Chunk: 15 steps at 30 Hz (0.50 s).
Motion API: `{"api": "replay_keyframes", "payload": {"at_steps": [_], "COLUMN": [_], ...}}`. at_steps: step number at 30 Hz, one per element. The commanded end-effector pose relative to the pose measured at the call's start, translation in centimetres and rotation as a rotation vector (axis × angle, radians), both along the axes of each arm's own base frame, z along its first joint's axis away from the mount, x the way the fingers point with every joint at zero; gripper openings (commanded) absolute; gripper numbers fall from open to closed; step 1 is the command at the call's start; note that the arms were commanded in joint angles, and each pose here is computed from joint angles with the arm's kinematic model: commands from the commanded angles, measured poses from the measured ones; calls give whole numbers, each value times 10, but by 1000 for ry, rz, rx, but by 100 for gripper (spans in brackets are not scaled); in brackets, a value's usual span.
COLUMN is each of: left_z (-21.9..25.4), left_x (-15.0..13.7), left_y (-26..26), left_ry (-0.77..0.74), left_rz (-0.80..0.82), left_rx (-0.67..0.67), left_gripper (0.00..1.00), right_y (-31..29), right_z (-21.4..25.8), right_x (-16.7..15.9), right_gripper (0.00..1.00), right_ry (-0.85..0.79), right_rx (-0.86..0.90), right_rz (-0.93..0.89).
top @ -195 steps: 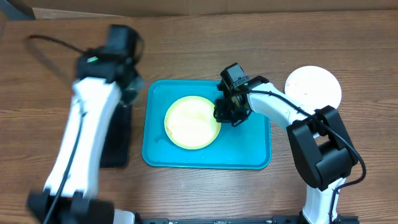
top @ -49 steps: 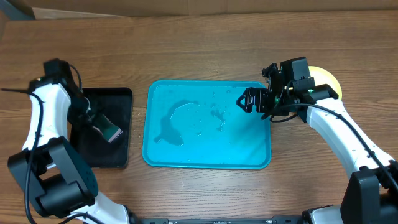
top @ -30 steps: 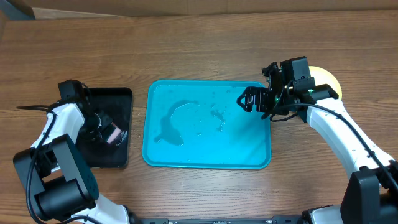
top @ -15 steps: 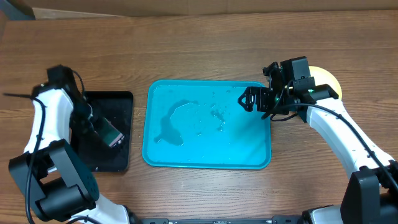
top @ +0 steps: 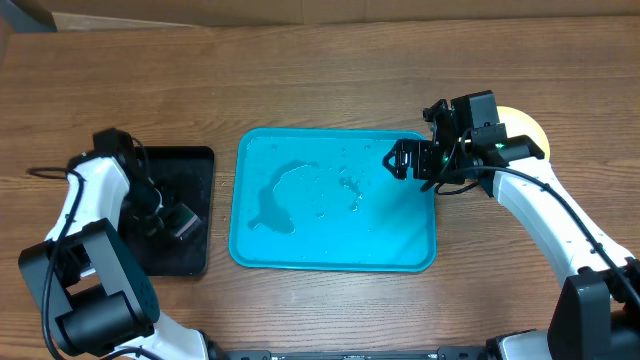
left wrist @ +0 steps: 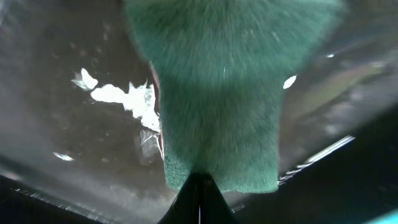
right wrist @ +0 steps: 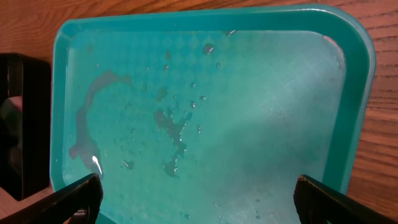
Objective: Clean dirty plates on tray and stack at the side
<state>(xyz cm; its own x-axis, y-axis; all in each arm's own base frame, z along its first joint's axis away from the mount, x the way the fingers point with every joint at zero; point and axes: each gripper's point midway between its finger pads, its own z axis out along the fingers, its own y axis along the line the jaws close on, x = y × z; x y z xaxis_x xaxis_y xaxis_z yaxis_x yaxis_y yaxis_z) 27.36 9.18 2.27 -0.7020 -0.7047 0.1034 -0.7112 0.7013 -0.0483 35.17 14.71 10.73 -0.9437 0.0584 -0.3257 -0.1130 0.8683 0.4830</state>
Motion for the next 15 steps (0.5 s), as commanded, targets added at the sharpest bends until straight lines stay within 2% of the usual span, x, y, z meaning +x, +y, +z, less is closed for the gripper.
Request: {"api": "replay_keyframes", "payload": {"at_steps": [1,7,15], "left_z": [-20,-31,17], "left_x": [-13,-3,33], "left_y": [-8,2,15], "left_ry": [30,-28,-92], "left_rz": [56,55,52], "left_rx": [-17,39,55], "left_gripper": [4,4,5], "right_y": [1,2,2], "right_z": [3,3,4], "right_x": [2,3,3], "right_gripper": [100,100,100], "right_ry": [-17,-23,-23], "right_rx": [-2,0,0], "right_rz": [6,6,6]}}
